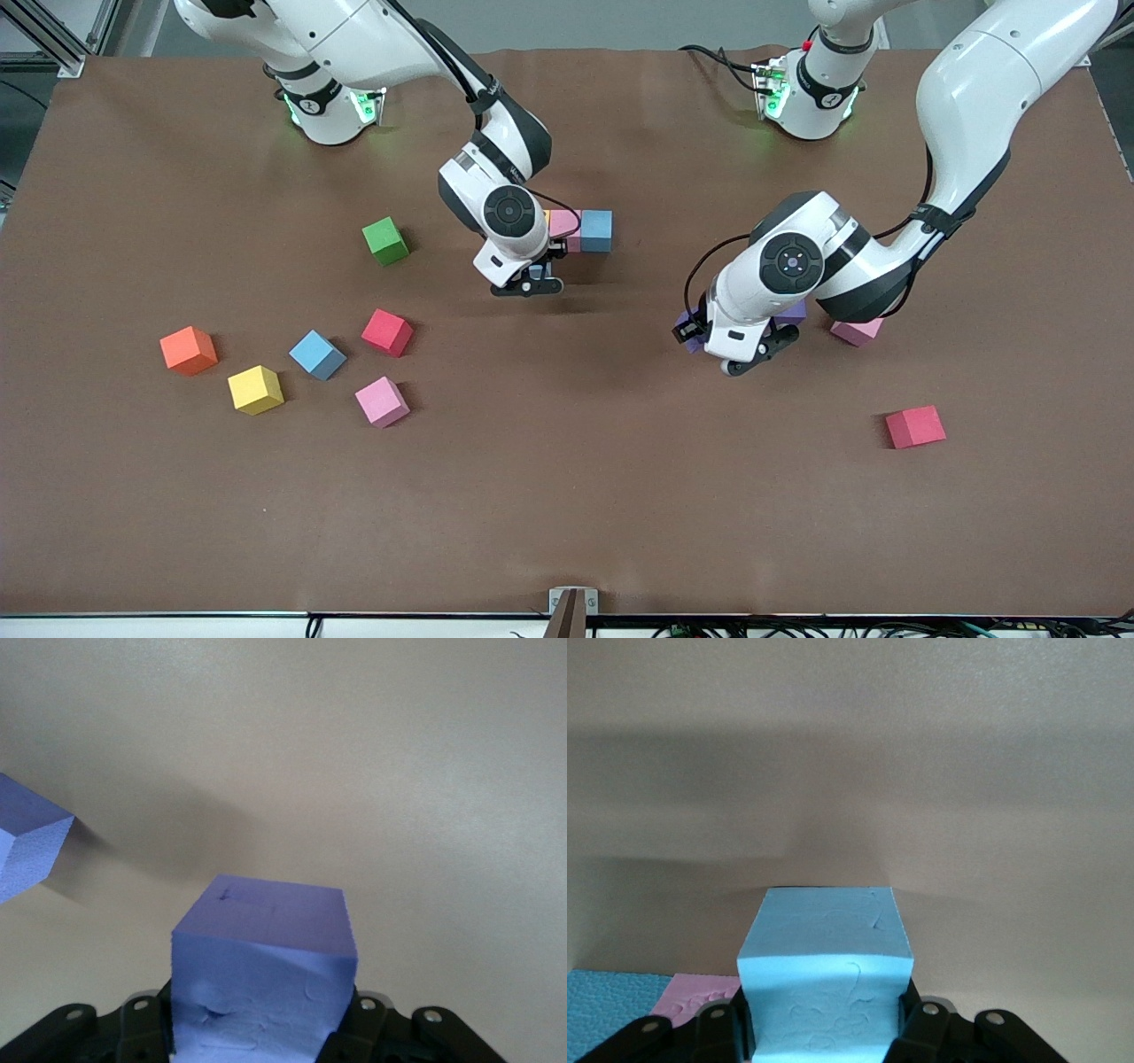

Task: Arrange 11 blocks into digit 3

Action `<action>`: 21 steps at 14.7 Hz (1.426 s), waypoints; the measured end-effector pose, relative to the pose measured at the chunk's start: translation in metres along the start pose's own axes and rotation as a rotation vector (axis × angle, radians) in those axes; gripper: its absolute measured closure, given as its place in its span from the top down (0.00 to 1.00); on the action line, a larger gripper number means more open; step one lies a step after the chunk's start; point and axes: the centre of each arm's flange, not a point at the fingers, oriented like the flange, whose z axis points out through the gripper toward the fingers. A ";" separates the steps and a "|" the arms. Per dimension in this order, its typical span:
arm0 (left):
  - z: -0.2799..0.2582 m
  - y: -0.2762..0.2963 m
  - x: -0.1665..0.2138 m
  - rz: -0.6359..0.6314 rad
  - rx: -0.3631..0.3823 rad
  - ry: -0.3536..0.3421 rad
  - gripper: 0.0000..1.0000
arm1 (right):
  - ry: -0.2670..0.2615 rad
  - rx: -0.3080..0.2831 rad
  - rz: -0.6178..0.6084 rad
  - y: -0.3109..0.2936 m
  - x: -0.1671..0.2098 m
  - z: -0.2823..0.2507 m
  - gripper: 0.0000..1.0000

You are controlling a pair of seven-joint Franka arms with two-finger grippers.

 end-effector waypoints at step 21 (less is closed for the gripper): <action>0.002 0.034 -0.051 -0.085 -0.030 0.005 0.62 | 0.076 -0.002 0.247 0.062 0.060 -0.147 1.00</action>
